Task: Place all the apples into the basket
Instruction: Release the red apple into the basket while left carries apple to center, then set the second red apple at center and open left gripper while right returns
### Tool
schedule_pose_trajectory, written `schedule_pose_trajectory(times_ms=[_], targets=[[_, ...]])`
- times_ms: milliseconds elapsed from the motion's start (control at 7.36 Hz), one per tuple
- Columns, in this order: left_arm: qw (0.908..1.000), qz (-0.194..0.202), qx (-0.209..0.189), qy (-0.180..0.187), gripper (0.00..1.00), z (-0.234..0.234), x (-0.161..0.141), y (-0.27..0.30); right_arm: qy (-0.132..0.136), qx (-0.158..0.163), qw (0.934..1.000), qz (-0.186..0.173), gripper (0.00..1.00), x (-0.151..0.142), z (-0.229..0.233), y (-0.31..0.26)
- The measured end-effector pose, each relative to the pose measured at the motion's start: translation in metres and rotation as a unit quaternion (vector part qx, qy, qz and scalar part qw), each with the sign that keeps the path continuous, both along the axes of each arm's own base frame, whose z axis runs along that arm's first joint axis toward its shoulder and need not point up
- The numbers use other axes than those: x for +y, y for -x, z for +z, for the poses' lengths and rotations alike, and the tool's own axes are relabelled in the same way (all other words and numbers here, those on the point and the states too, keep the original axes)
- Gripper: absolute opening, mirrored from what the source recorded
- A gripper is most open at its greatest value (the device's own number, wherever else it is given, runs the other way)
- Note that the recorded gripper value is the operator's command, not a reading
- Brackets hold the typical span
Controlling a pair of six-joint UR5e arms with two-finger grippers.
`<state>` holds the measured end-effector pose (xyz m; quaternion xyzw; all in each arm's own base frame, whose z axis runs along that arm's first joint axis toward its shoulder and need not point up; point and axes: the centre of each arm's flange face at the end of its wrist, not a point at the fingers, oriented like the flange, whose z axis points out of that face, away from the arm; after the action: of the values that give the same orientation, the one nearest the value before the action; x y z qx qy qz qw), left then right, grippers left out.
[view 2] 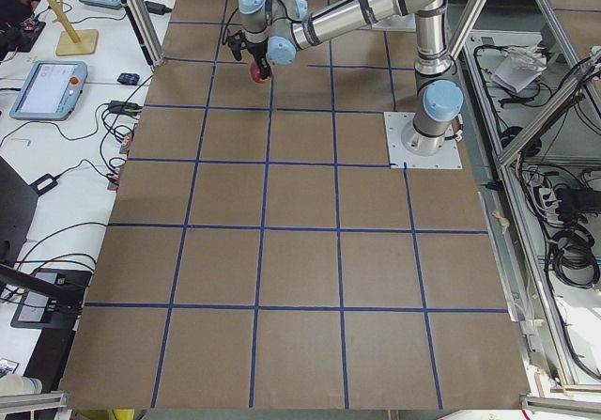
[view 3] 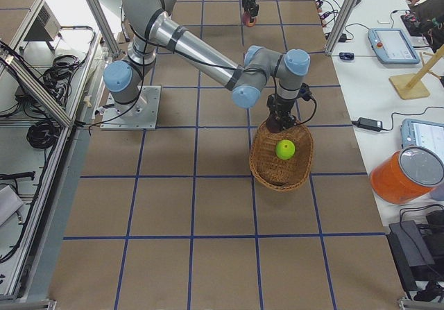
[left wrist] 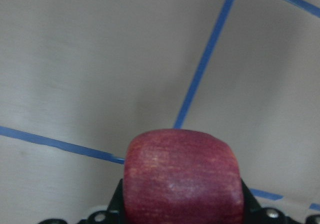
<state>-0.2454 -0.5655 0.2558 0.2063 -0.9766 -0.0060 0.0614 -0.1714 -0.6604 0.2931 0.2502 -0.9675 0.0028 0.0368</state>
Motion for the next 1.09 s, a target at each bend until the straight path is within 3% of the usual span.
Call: schedule_pose_trajectory(times_ms=[272,407,543,815,1086], targets=[[0.9998,-0.005,-0.012,0.017,0.38,-0.023,0.024,0.064,0.02,0.003,0.9991,0.037,1.0,-0.01,-0.019,0.004],[0.9997,-0.012,-0.012,0.019,0.88,-0.031,0.029,0.079,0.025,0.007,0.9986,0.045,1.0,-0.011,-0.019,0.005],[0.9995,-0.02,-0.01,0.022,1.0,-0.036,0.034,0.093,0.03,0.011,0.9984,0.047,1.0,-0.013,-0.013,0.004],[0.9993,-0.026,-0.004,0.028,1.0,-0.038,0.039,0.105,0.03,0.007,0.9994,0.017,1.0,-0.011,0.009,-0.022],[0.9986,-0.027,0.001,0.045,1.0,-0.009,0.037,0.099,0.012,-0.01,0.9982,-0.057,1.0,-0.001,0.037,-0.096]])
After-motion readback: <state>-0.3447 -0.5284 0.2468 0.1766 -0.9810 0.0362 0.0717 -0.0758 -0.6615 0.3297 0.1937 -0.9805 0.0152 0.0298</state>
